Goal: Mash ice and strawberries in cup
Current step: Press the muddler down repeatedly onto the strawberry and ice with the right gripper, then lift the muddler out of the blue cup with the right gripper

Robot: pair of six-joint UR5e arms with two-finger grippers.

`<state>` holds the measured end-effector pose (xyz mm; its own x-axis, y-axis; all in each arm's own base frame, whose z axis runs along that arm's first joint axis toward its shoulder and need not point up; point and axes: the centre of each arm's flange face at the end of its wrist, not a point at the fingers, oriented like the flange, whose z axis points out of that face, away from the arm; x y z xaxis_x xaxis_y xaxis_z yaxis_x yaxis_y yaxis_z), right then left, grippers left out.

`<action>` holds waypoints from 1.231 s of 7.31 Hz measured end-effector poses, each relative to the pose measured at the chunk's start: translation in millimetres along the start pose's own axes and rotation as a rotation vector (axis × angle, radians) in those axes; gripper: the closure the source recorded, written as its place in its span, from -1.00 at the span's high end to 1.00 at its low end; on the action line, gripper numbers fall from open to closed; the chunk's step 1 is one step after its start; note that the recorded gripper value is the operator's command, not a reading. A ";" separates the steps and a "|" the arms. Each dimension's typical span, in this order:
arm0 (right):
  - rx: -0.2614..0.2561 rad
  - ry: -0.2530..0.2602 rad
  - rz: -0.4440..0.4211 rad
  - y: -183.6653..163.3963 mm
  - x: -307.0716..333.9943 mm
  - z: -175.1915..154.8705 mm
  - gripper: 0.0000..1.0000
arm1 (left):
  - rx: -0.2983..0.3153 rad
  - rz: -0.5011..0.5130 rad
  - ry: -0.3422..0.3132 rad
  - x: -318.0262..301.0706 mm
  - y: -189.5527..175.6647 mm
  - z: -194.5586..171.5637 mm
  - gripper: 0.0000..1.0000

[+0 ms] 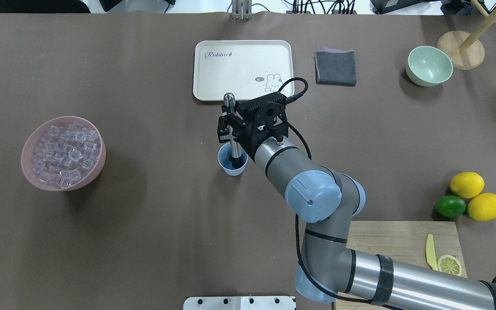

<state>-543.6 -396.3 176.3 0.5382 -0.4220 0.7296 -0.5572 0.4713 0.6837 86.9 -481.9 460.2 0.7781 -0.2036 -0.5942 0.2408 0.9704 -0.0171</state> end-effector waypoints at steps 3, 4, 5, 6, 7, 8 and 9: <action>-0.008 -0.002 -0.002 3.7 -3.4 2.5 -1.00 | 0.001 0.000 0.000 0.1 0.1 -0.2 0.96; -0.004 -0.007 0.001 0.4 -6.8 2.8 -1.00 | 0.001 0.001 0.001 0.3 0.1 -0.6 0.96; 0.009 -0.018 0.008 -12.2 -11.3 2.3 -1.00 | 0.003 0.001 -0.001 0.4 -0.2 -0.8 0.96; 0.019 -0.044 0.017 -40.3 -9.8 1.8 -1.00 | 0.011 0.000 -0.010 -0.3 -1.0 -0.9 0.96; 0.006 -0.069 0.016 -76.5 2.6 -0.4 -1.00 | 0.019 -0.003 -0.022 -2.4 -1.2 -0.5 0.96; -0.027 -0.074 0.007 -113.7 19.9 -6.4 -1.00 | 0.022 -0.005 -0.028 -4.6 -0.1 -0.2 0.96; -0.064 -0.062 0.001 -139.3 36.0 -16.5 -1.00 | 0.024 -0.005 -0.029 -5.2 -0.2 -0.3 0.96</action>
<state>-436.2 -464.5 107.0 0.4968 -0.4676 0.7311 -0.5147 0.5196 0.6820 82.6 -481.0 463.1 0.7933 -0.2129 -0.5704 0.2584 0.9660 -0.0011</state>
